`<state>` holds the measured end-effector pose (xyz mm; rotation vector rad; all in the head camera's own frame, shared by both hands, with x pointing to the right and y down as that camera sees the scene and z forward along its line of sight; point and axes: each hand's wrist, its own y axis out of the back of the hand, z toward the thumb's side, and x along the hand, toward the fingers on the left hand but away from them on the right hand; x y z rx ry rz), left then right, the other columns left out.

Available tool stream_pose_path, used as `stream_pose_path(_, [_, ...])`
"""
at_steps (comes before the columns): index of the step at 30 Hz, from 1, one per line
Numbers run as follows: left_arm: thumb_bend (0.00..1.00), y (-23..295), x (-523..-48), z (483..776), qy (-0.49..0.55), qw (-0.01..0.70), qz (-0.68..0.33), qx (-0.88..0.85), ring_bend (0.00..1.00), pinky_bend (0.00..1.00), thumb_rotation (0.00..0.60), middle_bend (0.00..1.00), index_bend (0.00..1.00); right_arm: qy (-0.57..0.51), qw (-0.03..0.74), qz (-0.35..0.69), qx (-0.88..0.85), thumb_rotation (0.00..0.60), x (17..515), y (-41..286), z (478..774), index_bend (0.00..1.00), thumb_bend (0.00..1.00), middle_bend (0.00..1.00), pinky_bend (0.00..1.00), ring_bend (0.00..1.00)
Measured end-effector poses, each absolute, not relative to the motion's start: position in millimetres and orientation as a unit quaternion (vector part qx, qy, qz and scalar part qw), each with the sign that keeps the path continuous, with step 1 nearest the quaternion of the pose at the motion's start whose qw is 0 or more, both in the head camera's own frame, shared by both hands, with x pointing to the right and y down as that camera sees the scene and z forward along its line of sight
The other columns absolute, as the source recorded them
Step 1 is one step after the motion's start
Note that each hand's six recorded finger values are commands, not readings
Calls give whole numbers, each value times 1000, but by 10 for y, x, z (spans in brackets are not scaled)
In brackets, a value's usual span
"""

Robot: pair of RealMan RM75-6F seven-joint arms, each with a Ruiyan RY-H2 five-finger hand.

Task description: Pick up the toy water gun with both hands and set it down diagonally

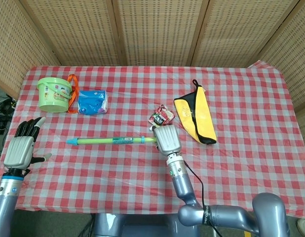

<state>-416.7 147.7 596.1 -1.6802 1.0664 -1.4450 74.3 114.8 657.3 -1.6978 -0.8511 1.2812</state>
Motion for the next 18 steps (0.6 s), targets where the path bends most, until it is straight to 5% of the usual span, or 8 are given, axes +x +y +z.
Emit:
stream_pose_path(8, [99,1119,-3899,5984,405,315,-538,-668,0,0,600,0,206,-322,437,523,-658,600,640,1157,6554,794,523,1000,590,938])
stream_pose_path(18, [101,1030,-3645,6199,381,284,-539,-695,0,0,600,0,256,-337,439,533,-640,600,573,1080,6616,796,523,1000,596,941])
